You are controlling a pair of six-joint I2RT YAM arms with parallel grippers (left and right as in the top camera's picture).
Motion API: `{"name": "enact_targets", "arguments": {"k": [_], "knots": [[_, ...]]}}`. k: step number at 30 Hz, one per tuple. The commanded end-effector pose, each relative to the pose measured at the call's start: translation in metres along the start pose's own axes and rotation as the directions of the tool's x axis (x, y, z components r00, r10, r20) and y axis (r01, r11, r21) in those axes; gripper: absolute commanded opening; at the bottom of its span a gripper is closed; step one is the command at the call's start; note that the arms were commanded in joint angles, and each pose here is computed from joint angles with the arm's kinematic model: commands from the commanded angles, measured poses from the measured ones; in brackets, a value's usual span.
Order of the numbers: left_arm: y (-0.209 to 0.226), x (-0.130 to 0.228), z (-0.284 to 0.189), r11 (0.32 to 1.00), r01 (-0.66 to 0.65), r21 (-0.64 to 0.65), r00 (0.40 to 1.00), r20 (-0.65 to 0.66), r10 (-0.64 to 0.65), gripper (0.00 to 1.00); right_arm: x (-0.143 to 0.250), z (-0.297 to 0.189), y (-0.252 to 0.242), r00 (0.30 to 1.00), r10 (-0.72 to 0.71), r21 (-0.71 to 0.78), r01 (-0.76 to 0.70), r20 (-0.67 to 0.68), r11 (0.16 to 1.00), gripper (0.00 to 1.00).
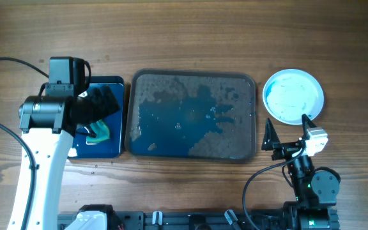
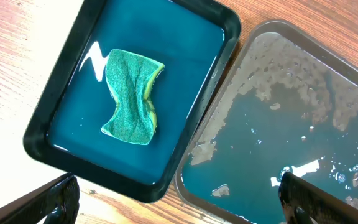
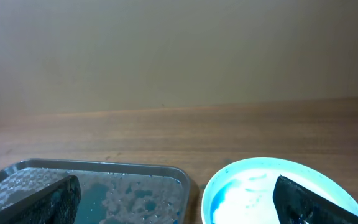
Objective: Clean dirty plates on tray and stack at the side
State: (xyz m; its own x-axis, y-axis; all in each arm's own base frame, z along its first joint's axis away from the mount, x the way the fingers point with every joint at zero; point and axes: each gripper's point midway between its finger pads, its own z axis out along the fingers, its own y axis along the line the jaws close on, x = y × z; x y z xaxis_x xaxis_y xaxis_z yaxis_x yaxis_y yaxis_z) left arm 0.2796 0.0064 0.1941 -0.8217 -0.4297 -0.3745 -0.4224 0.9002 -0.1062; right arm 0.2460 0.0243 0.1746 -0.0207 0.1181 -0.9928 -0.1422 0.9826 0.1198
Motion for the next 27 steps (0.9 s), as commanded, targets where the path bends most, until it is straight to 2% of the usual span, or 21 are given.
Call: {"name": "enact_targets", "arguments": {"k": [1, 6, 7, 9, 11, 12, 18, 22, 24, 27], "knots": [[-0.003, -0.002, -0.005, 1.000, 0.011, 0.012, 1.000, 0.015, -0.011, 1.00, 0.002, 0.000, 0.003, 1.000, 0.018, -0.017, -0.018, -0.006, 1.000, 1.00], [-0.001, -0.001, -0.007, 1.000, -0.006, 0.012, 1.000, 0.020, 0.005, 1.00, 0.002, 0.000, 0.003, 1.000, 0.018, -0.017, -0.018, -0.006, 1.000, 1.00], [-0.001, -0.005, -0.013, 1.000, -0.022, 0.019, 0.998, 0.053, 0.021, 1.00, 0.002, 0.000, 0.003, 1.000, 0.018, -0.017, -0.018, -0.006, 1.000, 1.00], [0.002, -0.028, -0.032, 0.999, -0.037, 0.036, 0.966, 0.255, 0.026, 1.00, 0.002, 0.000, 0.003, 1.000, 0.018, -0.017, -0.018, -0.006, 1.000, 1.00], [0.002, -0.048, -0.061, 0.991, -0.091, 0.096, 0.860, 0.509, 0.030, 1.00, 0.002, 0.000, 0.003, 1.000, 0.018, -0.017, -0.018, -0.006, 1.000, 1.00], [0.009, -0.046, -0.071, 0.989, -0.084, 0.125, 0.804, 0.594, -0.006, 1.00, 0.002, 0.000, 0.003, 1.000, 0.018, -0.017, -0.018, -0.006, 1.000, 1.00], [0.048, -0.003, -0.066, 0.978, -0.056, 0.199, 0.594, 0.794, -0.128, 1.00, 0.002, 0.000, 0.003, 1.000, 0.018, -0.017, -0.018, -0.006, 1.000, 1.00], [0.055, 0.009, -0.035, 0.967, -0.083, 0.239, 0.435, 0.882, -0.181, 1.00, 0.002, 0.000, 0.003, 1.000, 0.018, -0.017, -0.018, -0.006, 1.000, 1.00], [0.055, 0.011, -0.024, 0.967, -0.097, 0.235, 0.402, 0.898, -0.177, 1.00, 0.002, 0.000, 0.003, 1.000, 0.018, -0.017, -0.018, -0.006, 1.000, 1.00], [0.057, 0.017, -0.005, 0.969, -0.096, 0.227, 0.414, 0.894, -0.169, 1.00, 0.002, 0.000, 0.003, 1.000, 0.018, -0.017, -0.018, -0.006, 1.000, 1.00]]}}
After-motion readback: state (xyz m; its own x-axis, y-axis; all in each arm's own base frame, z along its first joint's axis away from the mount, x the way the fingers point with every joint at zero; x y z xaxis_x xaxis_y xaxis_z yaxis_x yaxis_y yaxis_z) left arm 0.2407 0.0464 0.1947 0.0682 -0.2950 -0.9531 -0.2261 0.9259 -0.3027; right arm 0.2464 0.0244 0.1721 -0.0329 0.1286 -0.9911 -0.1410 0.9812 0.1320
